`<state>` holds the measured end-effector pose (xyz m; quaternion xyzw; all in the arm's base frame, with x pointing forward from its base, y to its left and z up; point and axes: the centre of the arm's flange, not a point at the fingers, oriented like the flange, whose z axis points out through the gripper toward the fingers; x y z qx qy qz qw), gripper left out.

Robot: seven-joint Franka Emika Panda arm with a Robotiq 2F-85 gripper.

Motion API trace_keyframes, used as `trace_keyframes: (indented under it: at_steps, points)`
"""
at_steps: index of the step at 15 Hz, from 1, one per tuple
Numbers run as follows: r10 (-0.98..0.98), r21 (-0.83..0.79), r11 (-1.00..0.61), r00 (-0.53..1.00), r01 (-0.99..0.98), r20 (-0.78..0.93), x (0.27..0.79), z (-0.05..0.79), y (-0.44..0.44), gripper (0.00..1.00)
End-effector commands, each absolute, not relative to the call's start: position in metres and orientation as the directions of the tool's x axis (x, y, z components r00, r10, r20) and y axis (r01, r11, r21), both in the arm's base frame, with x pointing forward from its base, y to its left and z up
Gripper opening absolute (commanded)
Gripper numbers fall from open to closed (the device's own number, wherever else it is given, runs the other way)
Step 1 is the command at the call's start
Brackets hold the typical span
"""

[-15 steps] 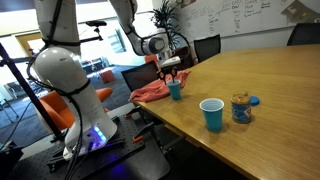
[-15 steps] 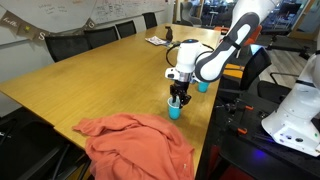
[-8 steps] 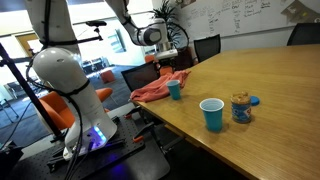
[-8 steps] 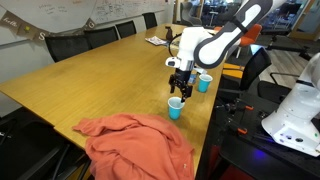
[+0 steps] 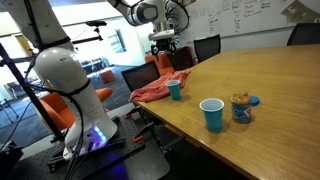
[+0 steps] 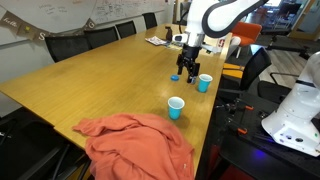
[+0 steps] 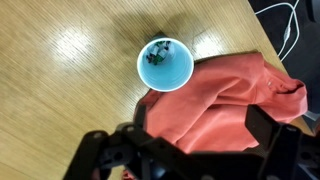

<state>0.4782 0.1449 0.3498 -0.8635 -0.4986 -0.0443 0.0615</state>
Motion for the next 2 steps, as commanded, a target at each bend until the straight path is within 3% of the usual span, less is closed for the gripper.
trace_keyframes:
  at_steps: [1, 2]
  points:
    - [0.828, -0.067, -0.546, 0.55, 0.835, 0.111, 0.4782, 0.3699, 0.1354, 1.0]
    - [0.823, -0.072, -0.553, 0.557, 0.83, 0.107, 0.4792, 0.3707, 0.1321, 1.0]
